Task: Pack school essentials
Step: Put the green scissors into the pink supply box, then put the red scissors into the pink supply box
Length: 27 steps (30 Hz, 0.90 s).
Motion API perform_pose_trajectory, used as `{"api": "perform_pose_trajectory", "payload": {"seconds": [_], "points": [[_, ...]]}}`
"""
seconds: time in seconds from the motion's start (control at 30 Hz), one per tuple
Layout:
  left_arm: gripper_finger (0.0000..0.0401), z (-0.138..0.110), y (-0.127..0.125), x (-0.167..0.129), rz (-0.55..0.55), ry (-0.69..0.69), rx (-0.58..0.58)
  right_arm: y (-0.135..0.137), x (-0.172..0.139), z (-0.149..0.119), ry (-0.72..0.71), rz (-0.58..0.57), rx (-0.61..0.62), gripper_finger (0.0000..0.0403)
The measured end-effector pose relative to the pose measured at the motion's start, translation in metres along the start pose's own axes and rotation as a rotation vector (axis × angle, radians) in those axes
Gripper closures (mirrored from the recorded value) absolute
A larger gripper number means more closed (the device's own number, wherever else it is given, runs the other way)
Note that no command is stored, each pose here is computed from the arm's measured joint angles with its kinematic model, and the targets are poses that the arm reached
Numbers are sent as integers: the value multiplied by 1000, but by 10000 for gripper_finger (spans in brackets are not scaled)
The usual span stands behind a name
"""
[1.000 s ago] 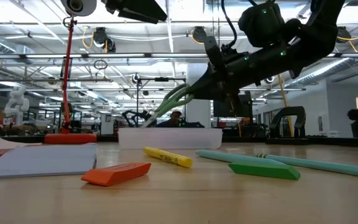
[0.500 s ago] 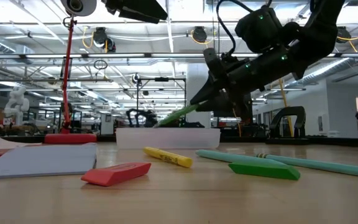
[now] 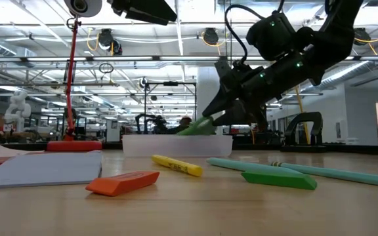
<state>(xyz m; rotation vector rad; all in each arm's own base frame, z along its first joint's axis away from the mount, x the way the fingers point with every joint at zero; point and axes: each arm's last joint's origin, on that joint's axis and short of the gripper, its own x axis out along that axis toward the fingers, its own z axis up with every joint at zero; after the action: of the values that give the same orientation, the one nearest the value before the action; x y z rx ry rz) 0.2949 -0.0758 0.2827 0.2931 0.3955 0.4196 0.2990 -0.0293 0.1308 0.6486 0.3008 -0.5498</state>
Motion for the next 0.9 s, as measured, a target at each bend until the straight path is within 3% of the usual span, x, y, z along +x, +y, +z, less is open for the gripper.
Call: {"api": "perform_pose_trajectory", "payload": {"seconds": [0.47,0.9], "points": [[130,-1,-1,0,-27,5,0,2,-6,8,-7,5,-90,225],[130,-15,-10,-11,-74,122,8,28,-61,35,27,146,-258,225]]}}
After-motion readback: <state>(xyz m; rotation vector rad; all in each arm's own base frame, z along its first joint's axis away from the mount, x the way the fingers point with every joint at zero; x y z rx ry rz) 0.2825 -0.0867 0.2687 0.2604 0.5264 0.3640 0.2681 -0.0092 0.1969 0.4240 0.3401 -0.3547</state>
